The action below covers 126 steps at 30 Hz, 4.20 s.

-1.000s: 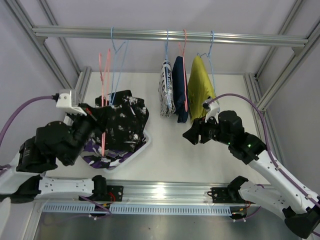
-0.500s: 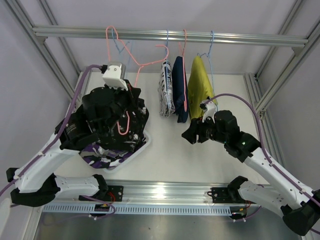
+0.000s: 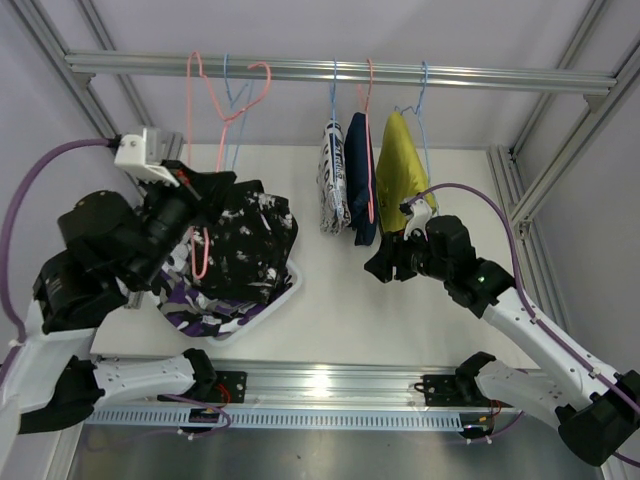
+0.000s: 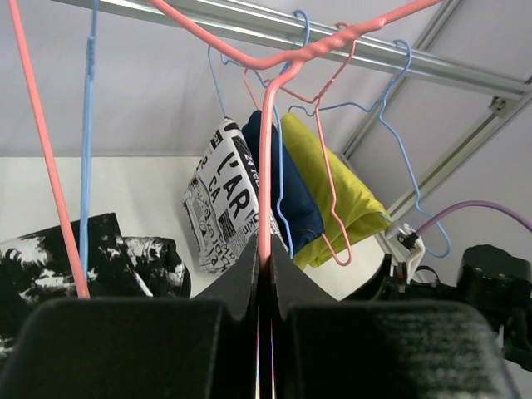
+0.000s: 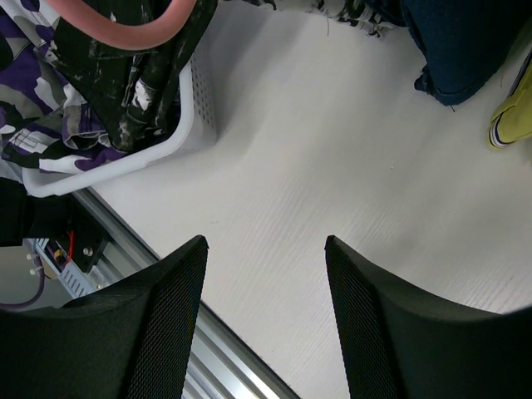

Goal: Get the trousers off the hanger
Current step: Place the hanger at the clothesline.

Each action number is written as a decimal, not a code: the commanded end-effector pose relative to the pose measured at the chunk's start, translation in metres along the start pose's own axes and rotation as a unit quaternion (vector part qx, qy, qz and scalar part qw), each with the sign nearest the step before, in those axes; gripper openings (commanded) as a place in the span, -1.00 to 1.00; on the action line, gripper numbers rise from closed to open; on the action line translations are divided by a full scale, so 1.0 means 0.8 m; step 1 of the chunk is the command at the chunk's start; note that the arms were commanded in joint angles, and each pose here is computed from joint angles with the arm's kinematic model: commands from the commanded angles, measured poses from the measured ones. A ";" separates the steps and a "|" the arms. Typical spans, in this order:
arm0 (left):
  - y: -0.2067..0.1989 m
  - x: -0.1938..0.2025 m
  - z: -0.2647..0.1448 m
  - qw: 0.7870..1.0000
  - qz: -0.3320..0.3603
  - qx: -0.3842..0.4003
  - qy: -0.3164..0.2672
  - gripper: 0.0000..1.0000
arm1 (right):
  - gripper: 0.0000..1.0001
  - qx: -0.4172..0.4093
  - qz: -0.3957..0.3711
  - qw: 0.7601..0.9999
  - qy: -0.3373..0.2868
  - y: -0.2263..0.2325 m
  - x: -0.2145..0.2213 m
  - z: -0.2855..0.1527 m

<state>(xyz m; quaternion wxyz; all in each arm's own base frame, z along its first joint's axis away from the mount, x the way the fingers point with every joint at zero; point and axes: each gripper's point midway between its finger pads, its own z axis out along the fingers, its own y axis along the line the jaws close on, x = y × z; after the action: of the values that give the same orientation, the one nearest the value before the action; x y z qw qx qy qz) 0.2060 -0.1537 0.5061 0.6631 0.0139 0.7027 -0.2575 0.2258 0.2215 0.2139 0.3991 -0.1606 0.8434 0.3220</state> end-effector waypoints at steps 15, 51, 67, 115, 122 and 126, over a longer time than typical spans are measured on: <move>0.034 0.018 -0.071 0.991 -0.131 0.026 0.001 -0.99 | 0.29 -0.023 -0.003 1.000 -0.015 0.010 -0.011 0.002; 0.101 0.012 0.083 0.982 -0.187 0.032 -0.020 -0.99 | 0.30 0.007 0.008 0.999 0.032 -0.015 0.014 0.031; 0.162 0.009 0.131 0.973 -0.226 0.016 -0.043 -0.99 | 0.31 0.024 0.016 0.997 0.072 -0.030 0.029 0.048; 0.225 0.073 0.151 0.969 -0.234 -0.072 0.014 -0.34 | 0.32 0.003 0.023 0.996 0.085 -0.026 0.040 0.053; 0.219 0.078 0.148 0.970 -0.233 -0.069 0.020 -0.22 | 0.32 0.000 0.025 0.996 0.087 -0.024 0.043 0.053; 0.215 0.070 0.144 0.973 -0.215 -0.077 0.012 -0.17 | 0.32 -0.005 0.026 0.996 0.090 -0.022 0.045 0.053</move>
<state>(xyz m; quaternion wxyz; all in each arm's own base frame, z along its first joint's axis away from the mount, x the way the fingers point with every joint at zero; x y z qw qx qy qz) 0.3764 -0.0668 0.3772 0.5540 -0.2044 0.7256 -0.3532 0.2377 0.2340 0.1581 0.3124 -0.1606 0.8825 0.3127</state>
